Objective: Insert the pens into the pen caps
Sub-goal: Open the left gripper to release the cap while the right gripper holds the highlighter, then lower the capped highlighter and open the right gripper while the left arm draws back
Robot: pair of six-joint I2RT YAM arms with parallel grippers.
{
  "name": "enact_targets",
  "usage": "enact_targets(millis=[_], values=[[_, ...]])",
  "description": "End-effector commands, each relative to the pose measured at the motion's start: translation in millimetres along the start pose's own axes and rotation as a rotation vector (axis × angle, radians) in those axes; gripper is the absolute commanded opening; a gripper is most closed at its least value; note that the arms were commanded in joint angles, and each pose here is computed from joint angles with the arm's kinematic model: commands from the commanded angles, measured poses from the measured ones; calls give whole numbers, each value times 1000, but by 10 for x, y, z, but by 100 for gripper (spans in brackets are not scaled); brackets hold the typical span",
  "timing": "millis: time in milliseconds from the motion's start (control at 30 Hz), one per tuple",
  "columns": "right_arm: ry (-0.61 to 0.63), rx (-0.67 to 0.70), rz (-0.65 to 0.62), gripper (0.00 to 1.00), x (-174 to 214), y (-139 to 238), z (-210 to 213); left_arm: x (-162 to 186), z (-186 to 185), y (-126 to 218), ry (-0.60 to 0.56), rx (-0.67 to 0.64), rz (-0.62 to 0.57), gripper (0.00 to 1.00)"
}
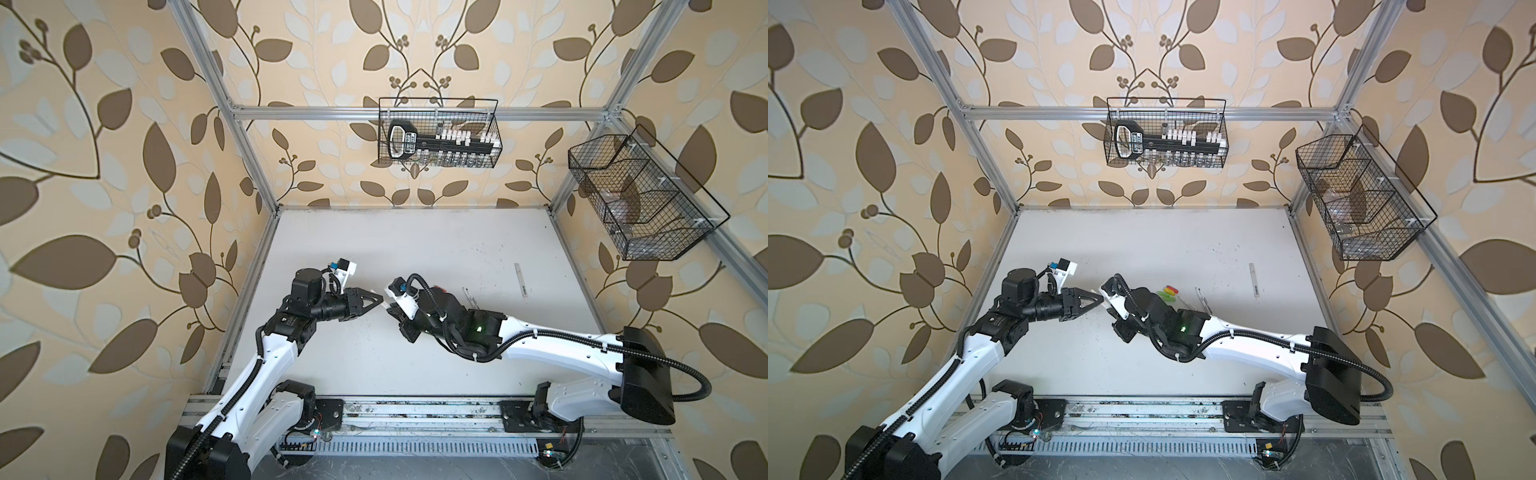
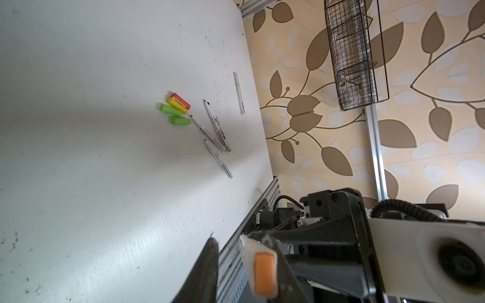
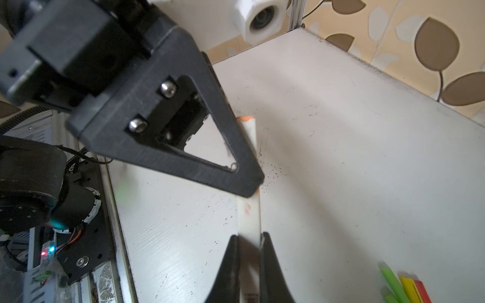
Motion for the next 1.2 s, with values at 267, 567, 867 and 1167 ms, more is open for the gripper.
enact_targets(millis=[267,567,867,1167], values=[[24,35,-39,10,-230,-70,30,-29,-72,1,-31,14,5,5],[-60,95,45,11,6,-91,-180,-118,-3,73,-49,-109,-99,7],[-259,92,221,23,422,-391,-591,-442,167,41,3,-271,-214,42],[-430,84,287,40,787,-873,-1027,-789,678,-176,118,-387,-284,47]])
Point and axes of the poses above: each gripper's point midway between its finger pads, its own y axis back along the fingers, its own z axis along the line the jaws close on, x = y × z, the point moved 6 cm from there along y, back along the fingers, and after that the axes turned 6 degrees about y, right-handed, at the moved point
